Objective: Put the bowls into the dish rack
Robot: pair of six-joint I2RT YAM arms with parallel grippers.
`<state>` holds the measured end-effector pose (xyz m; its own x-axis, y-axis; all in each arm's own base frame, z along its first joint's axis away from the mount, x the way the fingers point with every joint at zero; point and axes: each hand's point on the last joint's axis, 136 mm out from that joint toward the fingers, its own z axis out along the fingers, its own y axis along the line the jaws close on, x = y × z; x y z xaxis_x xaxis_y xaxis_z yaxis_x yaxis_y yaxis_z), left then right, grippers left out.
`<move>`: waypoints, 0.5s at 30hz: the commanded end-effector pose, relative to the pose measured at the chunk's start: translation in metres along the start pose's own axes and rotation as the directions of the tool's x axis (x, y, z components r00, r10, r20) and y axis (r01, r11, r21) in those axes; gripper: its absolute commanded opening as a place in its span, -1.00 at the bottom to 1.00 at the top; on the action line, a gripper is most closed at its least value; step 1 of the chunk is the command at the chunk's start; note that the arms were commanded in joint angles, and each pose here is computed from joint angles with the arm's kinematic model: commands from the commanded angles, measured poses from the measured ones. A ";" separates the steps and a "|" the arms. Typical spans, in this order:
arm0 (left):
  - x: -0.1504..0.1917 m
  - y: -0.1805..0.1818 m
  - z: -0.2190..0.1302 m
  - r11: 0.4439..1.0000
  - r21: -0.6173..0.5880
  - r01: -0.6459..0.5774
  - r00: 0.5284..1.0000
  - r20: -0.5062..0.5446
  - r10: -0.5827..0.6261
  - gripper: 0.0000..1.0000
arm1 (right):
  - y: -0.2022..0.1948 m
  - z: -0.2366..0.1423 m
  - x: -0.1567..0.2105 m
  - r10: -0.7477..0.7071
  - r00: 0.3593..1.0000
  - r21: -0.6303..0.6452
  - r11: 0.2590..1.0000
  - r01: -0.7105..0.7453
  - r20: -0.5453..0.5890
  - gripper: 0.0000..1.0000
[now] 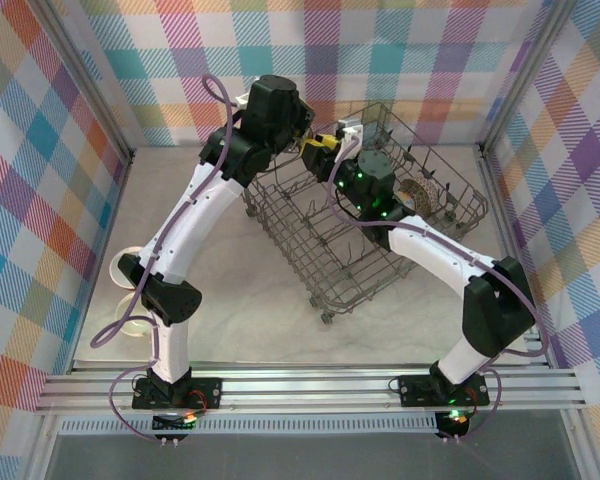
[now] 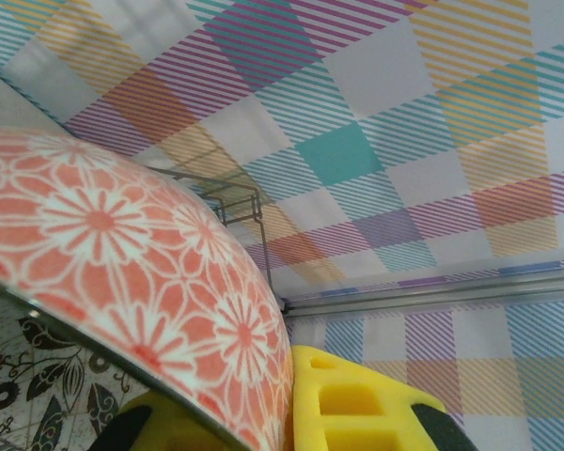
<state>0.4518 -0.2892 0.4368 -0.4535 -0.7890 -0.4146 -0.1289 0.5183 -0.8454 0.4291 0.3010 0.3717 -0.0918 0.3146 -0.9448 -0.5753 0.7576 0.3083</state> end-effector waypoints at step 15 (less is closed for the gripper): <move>-0.003 -0.029 -0.010 0.995 0.086 0.046 0.998 0.049 -0.050 -1.00 | 0.010 0.002 -0.036 -0.182 0.960 0.217 0.967 0.136 0.212 -0.99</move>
<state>0.4554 -0.2905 0.4403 -0.4088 -0.8233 -0.3937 -0.1396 0.4828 -0.8646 0.4322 0.3010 0.3763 0.0824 0.2590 -0.9624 -0.4076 0.8899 0.2046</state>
